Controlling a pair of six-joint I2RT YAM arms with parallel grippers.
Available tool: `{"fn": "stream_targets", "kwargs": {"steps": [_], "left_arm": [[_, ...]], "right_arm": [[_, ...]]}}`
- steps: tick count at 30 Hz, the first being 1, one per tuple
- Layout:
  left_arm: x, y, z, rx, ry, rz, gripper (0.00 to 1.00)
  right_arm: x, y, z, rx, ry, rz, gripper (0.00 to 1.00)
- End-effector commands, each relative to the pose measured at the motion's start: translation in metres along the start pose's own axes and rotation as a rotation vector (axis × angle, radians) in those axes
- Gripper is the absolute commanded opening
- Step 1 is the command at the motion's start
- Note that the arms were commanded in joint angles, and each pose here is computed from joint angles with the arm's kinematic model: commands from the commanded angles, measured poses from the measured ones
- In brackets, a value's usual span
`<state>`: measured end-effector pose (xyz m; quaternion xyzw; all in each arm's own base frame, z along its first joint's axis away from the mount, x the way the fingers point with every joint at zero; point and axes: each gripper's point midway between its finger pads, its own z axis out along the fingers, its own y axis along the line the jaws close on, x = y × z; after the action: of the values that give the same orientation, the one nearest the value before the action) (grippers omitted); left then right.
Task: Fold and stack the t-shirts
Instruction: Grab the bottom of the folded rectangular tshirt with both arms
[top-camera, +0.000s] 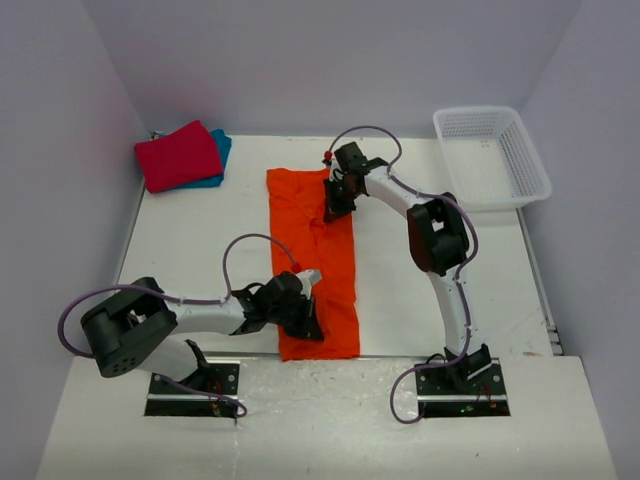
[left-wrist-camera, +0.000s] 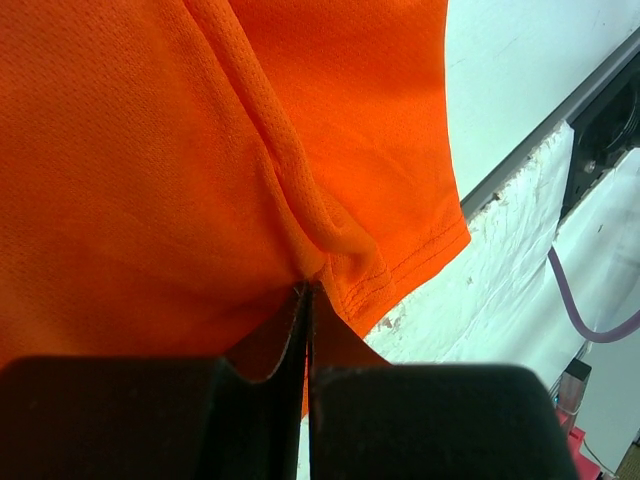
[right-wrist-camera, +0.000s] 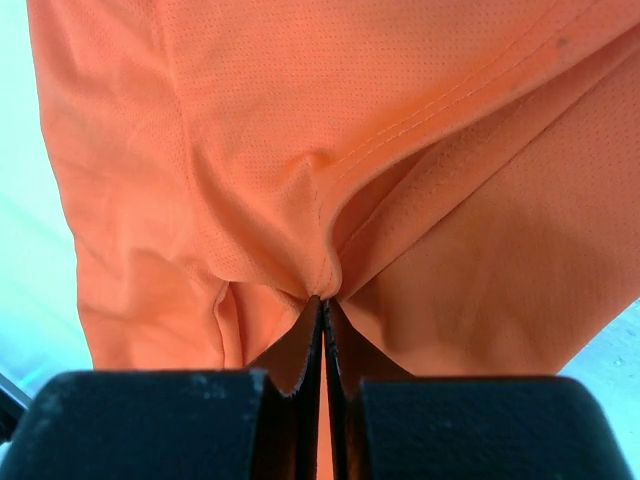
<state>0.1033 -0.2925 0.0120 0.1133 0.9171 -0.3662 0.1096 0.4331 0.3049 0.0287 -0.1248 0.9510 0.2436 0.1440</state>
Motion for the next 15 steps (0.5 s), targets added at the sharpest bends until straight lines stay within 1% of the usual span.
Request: {"fn": "stream_targets", "kwargs": {"steps": [1,7,9,10,11,13,14,15], "left_arm": [[0.008,0.011,0.003,-0.03,0.017,0.0,0.0],[0.009,0.012,0.005,-0.031,0.023,-0.003,0.0],[0.01,0.013,0.006,-0.033,0.026,0.0,0.0],[0.009,0.013,0.006,-0.034,0.024,-0.002,0.0],[0.01,0.014,0.006,-0.036,0.027,-0.002,0.0],[0.01,0.014,0.006,-0.037,0.026,-0.002,0.0],[0.01,0.014,0.006,-0.036,0.027,-0.003,0.0],[0.009,0.014,0.007,-0.033,0.023,-0.002,0.0]], "right_arm": [[-0.019,0.017,-0.023,-0.04,-0.085,-0.028,0.0],[-0.014,0.014,-0.024,-0.027,-0.096,-0.004,0.01],[-0.013,0.016,-0.027,-0.033,-0.108,-0.004,0.07],[-0.006,0.013,-0.025,-0.027,-0.096,0.007,0.16],[-0.01,0.016,-0.03,-0.027,-0.123,0.008,0.19],[0.0,0.008,-0.029,0.009,-0.126,0.014,0.25],[-0.005,0.012,-0.038,0.007,-0.161,0.007,0.26],[0.002,0.009,-0.038,0.017,-0.151,0.01,0.26]]}}
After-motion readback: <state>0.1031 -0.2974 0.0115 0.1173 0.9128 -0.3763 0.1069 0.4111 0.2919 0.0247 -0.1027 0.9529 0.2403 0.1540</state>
